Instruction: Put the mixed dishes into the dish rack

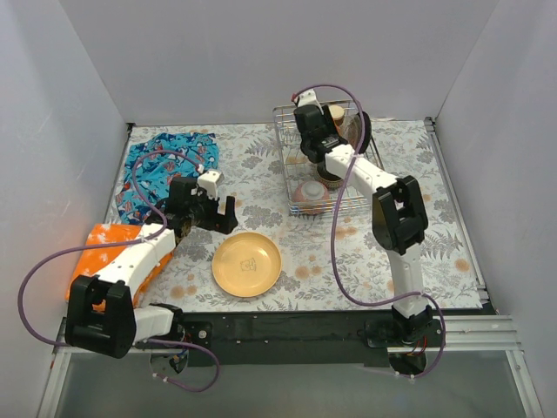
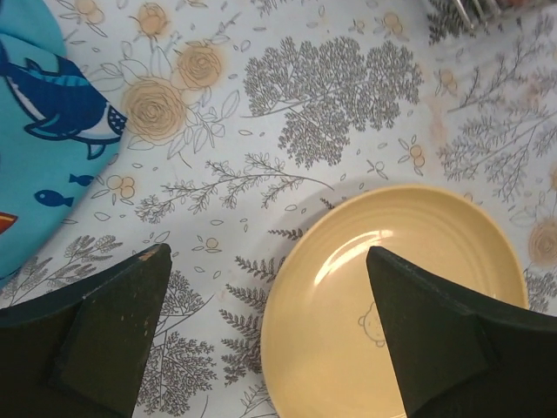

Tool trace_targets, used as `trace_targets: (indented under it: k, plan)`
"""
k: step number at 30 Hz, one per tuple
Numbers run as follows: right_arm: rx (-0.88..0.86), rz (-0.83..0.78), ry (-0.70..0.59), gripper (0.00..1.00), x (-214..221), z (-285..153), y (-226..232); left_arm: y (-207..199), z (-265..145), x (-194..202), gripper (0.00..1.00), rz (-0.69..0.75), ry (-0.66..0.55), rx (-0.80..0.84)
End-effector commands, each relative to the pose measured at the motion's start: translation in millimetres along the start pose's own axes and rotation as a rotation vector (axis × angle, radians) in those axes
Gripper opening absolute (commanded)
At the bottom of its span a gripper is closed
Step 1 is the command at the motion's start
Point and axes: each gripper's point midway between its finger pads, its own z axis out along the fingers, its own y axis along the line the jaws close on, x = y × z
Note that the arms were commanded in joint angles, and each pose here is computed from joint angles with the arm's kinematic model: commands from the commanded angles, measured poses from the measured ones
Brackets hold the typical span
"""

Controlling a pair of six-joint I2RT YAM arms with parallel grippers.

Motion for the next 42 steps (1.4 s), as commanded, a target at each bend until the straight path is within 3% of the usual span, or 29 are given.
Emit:
trace_targets:
  k: [1,3,5,11,15,18,19,24,28,32,42]
  plan:
    - [-0.102,0.079,-0.005,0.68,-36.5,-55.9,-35.1,-7.9,5.7,25.0,0.94,0.106,0.075,0.1]
    - [-0.266,0.071,0.013,0.71,-34.0,-82.5,-23.9,-6.9,10.3,35.3,0.89,0.124,0.111,0.117]
    - [-0.451,0.002,0.103,0.68,1.3,-106.3,-0.9,-9.2,12.0,42.0,0.86,0.126,0.133,0.139]
    - [-0.608,-0.018,0.201,0.73,62.7,-152.5,-4.6,-7.1,20.5,67.5,0.78,0.144,0.213,0.165]
    - [-0.754,0.065,0.223,0.72,70.5,-172.2,-4.6,-11.1,25.1,78.9,0.68,0.153,0.263,0.216]
    - [-0.933,0.063,0.216,0.6,70.0,-194.7,8.5,-12.8,28.5,86.3,0.47,0.136,0.321,0.244]
    - [-0.955,0.046,0.207,0.6,69.9,-197.0,10.1,-14.1,27.7,89.7,0.3,0.129,0.344,0.255]
    - [-1.09,0.027,0.163,0.61,61.0,-214.0,20.7,-22.7,20.5,69.6,0.02,0.149,0.309,0.298]
    - [-1.339,0.027,0.068,0.61,41.2,-248.0,38.5,-36.8,-0.2,17.8,0.0,0.201,0.18,0.327]
    - [-1.571,0.102,0.082,0.69,33.2,-274.8,57.4,-50.6,-22.8,-30.8,0.0,0.257,0.035,0.342]
    - [-1.661,0.105,0.075,0.75,12.9,-271.6,81.8,-68.2,-43.0,-84.2,0.0,0.257,-0.073,0.39]
